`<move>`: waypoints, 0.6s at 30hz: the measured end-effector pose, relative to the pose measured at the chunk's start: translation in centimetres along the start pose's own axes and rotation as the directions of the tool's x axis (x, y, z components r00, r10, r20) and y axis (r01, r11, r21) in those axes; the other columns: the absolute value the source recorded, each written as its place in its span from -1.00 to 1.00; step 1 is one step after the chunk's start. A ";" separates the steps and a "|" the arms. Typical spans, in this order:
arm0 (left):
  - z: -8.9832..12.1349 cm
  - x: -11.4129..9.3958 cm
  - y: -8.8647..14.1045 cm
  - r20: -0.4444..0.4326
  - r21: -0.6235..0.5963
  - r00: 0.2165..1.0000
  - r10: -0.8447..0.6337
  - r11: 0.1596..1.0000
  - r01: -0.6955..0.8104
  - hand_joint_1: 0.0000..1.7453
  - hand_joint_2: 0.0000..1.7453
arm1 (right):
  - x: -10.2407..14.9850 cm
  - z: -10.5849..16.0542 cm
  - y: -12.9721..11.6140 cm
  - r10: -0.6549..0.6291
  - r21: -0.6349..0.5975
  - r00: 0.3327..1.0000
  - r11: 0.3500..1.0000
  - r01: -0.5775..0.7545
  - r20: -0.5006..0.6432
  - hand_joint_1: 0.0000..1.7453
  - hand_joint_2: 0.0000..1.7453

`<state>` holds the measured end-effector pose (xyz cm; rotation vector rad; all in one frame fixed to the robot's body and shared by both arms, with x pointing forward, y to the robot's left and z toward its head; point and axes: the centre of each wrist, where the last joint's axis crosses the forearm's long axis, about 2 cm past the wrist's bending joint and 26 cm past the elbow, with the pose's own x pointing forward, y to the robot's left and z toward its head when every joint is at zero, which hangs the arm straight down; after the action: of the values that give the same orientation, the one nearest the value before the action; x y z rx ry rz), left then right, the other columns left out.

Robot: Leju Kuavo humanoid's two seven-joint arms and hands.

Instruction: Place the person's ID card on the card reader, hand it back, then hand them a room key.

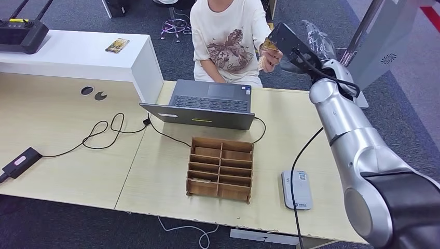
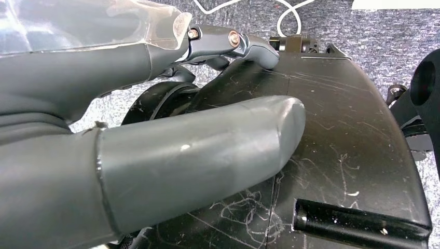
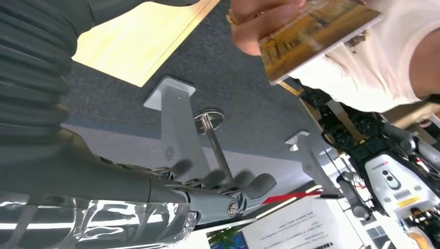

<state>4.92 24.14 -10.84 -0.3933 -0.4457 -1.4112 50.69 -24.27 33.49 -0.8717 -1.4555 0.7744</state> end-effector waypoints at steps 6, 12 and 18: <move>0.0 0.0 -0.1 -0.005 0.006 1.000 -0.002 1.000 0.002 -1.00 -1.00 | -0.6 0.0 -0.8 -0.101 -0.088 0.991 0.990 0.108 0.084 -1.00 1.00; -0.1 0.1 -0.2 -0.012 0.017 1.000 -0.006 1.000 0.006 -1.00 -1.00 | -1.5 0.3 -1.0 -0.195 -0.141 0.962 0.965 0.223 0.190 -1.00 1.00; -0.1 0.1 -0.5 -0.017 0.035 1.000 -0.010 0.999 0.011 -1.00 -1.00 | -2.9 1.7 -0.1 -0.292 -0.138 0.910 0.929 0.343 0.295 -1.00 1.00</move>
<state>4.41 23.89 -10.88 -0.3507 -0.4583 -1.4143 48.98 -26.81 32.00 -0.6580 -1.8825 0.5274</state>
